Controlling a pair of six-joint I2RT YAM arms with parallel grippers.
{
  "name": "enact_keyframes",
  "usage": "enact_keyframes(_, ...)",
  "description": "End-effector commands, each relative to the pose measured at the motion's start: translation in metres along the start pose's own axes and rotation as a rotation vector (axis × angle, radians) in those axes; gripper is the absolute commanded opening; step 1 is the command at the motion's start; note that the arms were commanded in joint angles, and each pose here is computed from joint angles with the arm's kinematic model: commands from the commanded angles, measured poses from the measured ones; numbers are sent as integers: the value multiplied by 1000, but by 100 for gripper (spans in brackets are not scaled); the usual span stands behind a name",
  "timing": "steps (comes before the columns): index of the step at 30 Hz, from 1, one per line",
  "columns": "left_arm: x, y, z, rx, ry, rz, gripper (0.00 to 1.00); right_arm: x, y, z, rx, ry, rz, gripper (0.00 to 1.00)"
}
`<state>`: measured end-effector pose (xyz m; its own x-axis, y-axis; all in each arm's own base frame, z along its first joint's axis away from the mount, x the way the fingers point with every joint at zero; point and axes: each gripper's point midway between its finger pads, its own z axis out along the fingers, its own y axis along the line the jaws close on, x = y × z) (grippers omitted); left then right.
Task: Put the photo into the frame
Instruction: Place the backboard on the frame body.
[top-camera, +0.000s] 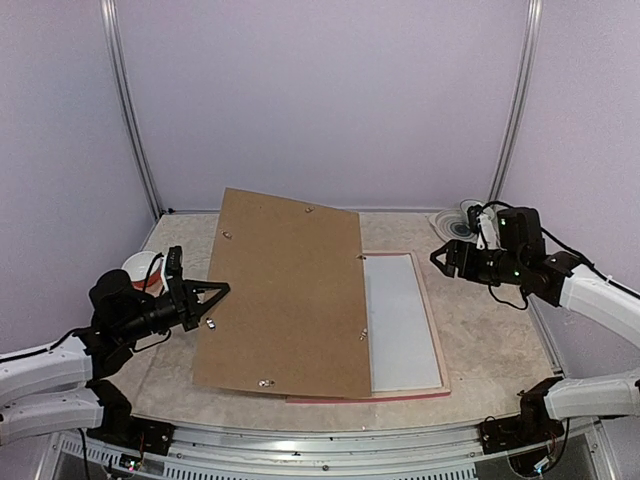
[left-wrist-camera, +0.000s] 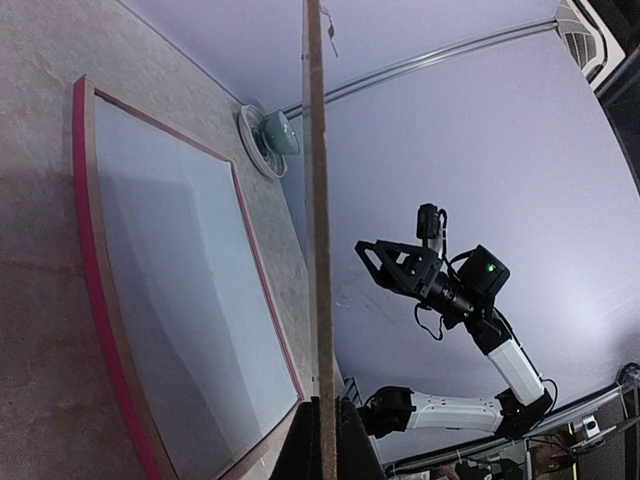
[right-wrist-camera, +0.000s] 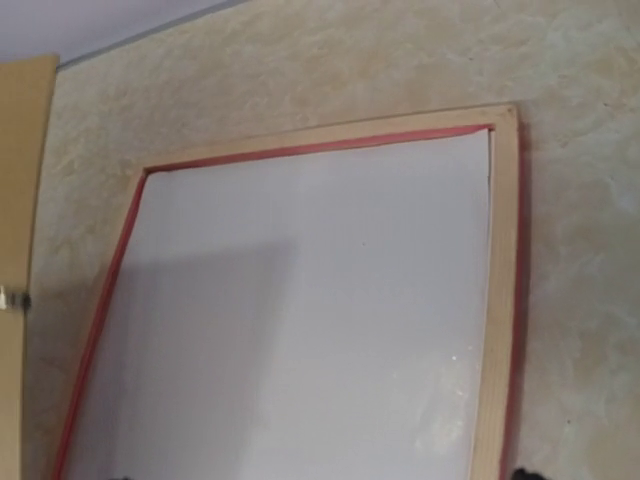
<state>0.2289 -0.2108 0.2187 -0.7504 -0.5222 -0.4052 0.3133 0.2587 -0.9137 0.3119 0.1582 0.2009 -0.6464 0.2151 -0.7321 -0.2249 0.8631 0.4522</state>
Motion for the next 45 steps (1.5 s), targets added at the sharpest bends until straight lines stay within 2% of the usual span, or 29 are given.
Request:
enact_keyframes(1, -9, -48, 6, 196, -82, 65, 0, -8, 11, 0, -15, 30, -51, 81)
enact_keyframes(10, 3, -44, 23, 247, -106, 14, 0, -3, 30, 9, -91, 105, -107, 78)
enact_keyframes(16, 20, -39, 45, 278, -58, -48, 0, 7, 40, 20, -109, 148, -143, 77)
enact_keyframes(25, 40, -25, 76, 289, -16, -161, 0, 7, 30, 25, -4, 161, -203, 77)
enact_keyframes(35, 49, -16, 86, 315, 7, -214, 0, 42, 17, 46, 83, 275, -274, 77)
enact_keyframes(45, 57, -15, 89, 300, 33, -208, 0, 31, -3, 56, 213, 238, -287, 78)
